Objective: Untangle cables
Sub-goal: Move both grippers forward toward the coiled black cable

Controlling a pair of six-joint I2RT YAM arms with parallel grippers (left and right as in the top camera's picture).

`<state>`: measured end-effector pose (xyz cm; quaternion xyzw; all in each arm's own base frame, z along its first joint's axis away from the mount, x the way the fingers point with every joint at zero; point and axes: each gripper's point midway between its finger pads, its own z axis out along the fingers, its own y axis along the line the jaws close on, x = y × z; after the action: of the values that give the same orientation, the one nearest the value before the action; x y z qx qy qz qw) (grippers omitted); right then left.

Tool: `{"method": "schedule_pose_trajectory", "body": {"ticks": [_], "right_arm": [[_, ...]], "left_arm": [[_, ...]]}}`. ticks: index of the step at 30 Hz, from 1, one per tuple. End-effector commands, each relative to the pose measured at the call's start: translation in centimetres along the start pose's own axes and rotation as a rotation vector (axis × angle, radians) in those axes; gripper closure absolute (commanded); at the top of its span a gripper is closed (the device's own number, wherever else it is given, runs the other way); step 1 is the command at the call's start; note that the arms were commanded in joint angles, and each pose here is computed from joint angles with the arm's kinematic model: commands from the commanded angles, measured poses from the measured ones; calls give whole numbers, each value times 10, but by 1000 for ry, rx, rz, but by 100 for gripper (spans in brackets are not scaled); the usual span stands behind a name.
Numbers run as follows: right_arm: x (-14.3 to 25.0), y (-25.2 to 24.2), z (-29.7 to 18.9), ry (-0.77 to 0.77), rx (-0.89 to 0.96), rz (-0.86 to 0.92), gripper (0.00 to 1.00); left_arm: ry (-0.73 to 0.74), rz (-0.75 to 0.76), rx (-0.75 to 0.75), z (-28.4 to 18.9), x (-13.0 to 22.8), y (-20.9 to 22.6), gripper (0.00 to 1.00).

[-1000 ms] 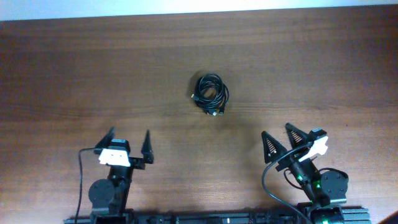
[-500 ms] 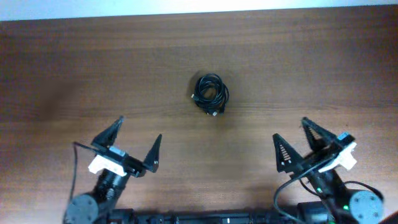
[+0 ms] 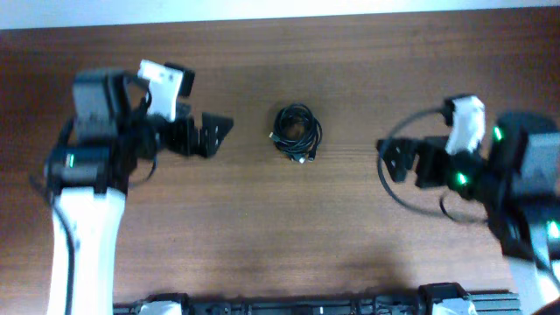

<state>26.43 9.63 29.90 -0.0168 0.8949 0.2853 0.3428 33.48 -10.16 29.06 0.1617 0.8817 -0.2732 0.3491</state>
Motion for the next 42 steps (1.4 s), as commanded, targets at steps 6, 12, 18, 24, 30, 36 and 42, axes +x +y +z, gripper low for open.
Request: {"method": "schedule_pose_trajectory", "body": {"ticks": [6, 12, 18, 24, 30, 36, 42], "right_arm": [[41, 0, 104, 421, -165, 151, 5], [47, -25, 160, 503, 97, 100, 5], [-10, 1, 193, 328, -51, 51, 5], [7, -6, 188, 395, -13, 95, 4], [-23, -19, 213, 253, 52, 164, 4], [17, -27, 267, 364, 86, 206, 4], [48, -29, 295, 444, 83, 192, 23]], "left_arm": [[238, -205, 111, 81, 31, 11, 1], [315, -234, -172, 124, 50, 55, 1], [346, -285, -179, 142, 60, 65, 1], [293, -384, -191, 150, 50, 69, 1], [339, -404, -198, 158, 63, 73, 1], [351, -409, -206, 157, 66, 74, 1], [351, -408, -205, 157, 66, 74, 1]]}}
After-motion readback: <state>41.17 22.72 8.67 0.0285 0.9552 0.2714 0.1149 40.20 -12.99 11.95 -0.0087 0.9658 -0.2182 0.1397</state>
